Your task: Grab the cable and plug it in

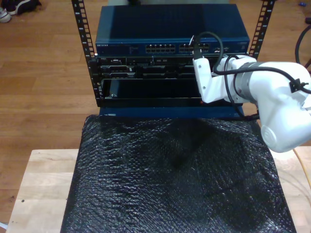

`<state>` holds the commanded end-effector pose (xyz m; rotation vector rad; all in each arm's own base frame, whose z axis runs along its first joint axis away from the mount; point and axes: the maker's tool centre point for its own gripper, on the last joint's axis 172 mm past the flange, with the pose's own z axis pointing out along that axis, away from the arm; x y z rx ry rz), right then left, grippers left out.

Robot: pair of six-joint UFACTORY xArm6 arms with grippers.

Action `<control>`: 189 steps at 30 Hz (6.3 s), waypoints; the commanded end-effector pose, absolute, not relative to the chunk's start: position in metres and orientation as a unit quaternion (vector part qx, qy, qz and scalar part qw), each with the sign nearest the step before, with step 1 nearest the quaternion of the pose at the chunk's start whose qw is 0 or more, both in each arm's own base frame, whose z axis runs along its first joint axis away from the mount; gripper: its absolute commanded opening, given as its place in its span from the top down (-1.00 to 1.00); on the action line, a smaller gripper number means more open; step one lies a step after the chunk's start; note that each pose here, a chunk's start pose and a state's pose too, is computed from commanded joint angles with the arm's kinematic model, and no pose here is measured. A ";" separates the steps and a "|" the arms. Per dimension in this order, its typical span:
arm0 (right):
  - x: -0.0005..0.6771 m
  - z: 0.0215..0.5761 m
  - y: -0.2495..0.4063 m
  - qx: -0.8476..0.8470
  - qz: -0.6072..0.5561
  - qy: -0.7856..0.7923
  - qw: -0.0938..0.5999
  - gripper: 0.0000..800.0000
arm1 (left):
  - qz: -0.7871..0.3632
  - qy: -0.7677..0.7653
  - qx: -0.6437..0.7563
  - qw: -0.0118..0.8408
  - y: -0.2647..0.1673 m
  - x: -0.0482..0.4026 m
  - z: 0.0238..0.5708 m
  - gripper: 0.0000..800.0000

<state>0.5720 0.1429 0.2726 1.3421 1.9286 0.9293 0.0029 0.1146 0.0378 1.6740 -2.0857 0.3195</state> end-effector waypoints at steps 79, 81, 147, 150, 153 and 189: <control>0.634 0.302 0.132 0.473 0.550 0.494 0.479 1.00 | 0.116 -0.755 0.606 0.222 0.115 0.003 0.038 -1.00; 0.632 0.301 0.132 0.477 0.544 0.488 0.488 1.00 | 0.116 -0.755 0.606 0.222 0.115 0.003 0.038 -1.00; 0.645 0.273 0.156 0.519 0.504 0.411 0.554 1.00 | 0.116 -0.755 0.606 0.222 0.115 0.003 0.038 -1.00; 0.646 0.276 0.155 0.519 0.504 0.408 0.557 1.00 | 0.116 -0.755 0.606 0.222 0.115 0.003 0.038 -1.00; 0.648 0.273 0.155 0.516 0.497 0.412 0.563 1.00 | 0.116 -0.755 0.606 0.222 0.115 0.003 0.038 -1.00; 0.660 0.267 0.153 0.519 0.497 0.404 0.566 1.00 | 0.116 -0.755 0.606 0.222 0.115 0.003 0.038 -1.00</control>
